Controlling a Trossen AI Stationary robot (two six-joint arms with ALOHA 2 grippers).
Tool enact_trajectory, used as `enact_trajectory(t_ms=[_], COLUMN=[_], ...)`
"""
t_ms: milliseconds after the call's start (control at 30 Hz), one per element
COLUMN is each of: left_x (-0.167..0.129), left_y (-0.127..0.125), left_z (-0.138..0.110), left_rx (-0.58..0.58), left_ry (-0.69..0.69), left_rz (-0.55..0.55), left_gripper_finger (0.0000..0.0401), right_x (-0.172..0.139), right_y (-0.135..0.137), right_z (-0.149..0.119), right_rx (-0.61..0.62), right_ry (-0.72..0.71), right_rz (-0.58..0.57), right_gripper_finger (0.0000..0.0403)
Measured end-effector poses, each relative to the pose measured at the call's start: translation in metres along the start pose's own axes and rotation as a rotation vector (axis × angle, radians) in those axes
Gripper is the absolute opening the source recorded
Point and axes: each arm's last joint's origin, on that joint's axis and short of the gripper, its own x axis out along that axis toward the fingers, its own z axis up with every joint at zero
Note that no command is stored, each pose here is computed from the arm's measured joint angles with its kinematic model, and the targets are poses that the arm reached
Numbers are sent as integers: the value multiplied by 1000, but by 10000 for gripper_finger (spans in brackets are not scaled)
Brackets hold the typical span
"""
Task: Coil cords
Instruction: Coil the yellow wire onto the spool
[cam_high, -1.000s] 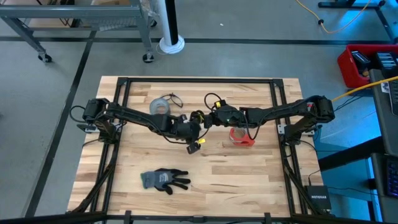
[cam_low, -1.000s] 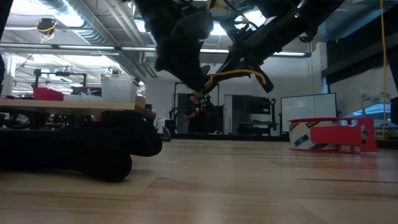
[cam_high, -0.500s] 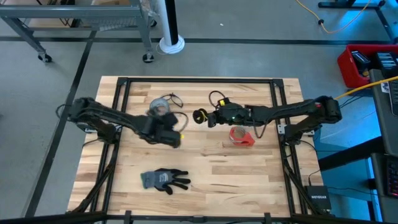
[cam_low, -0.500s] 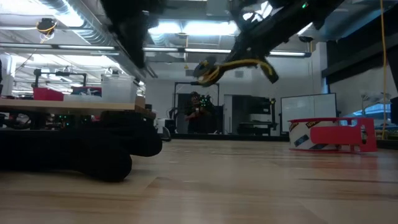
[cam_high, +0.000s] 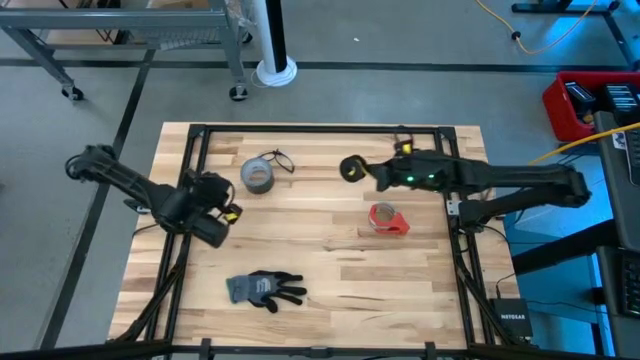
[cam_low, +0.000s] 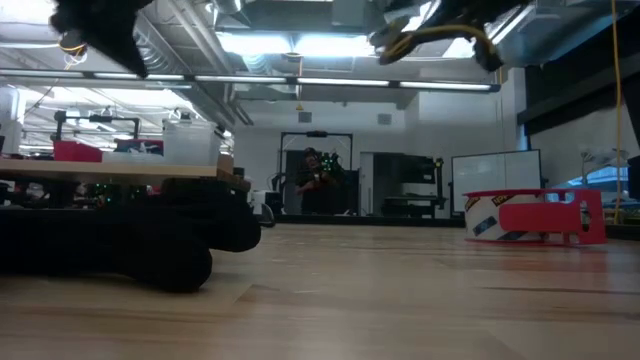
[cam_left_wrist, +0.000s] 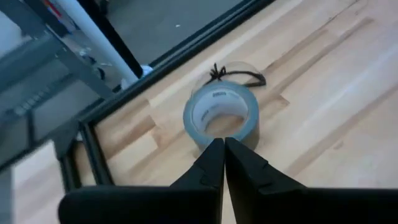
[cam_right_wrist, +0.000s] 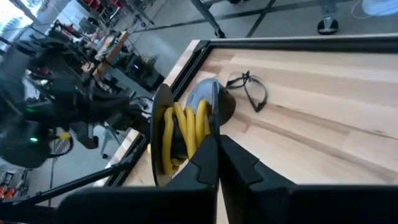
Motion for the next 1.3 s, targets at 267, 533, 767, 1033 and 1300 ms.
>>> enact_trajectory(t_ms=[267,533,767,1033,1300], left_x=[10,18,19,11,10], left_y=[5,7,2,-8,-9], left_z=[-42,-64,-70,-66,-62], left_rx=[-62,-149,-265,-168,-310], left_ry=[-96,-200,-242,-400,-571], left_rz=[-121,-157,-211,-253,-230], left_gripper_finger=[5,5,5,5,5], right_x=[-36,-47,-39,-23,-22], right_y=[-13,-41,-79,-122,-135], right_z=[4,-11,-44,-84,-95], right_rx=[64,140,270,389,414], right_ry=[30,17,-82,-205,-243], right_rz=[-40,-93,25,323,401], right_gripper_finger=[5,5,5,5,5])
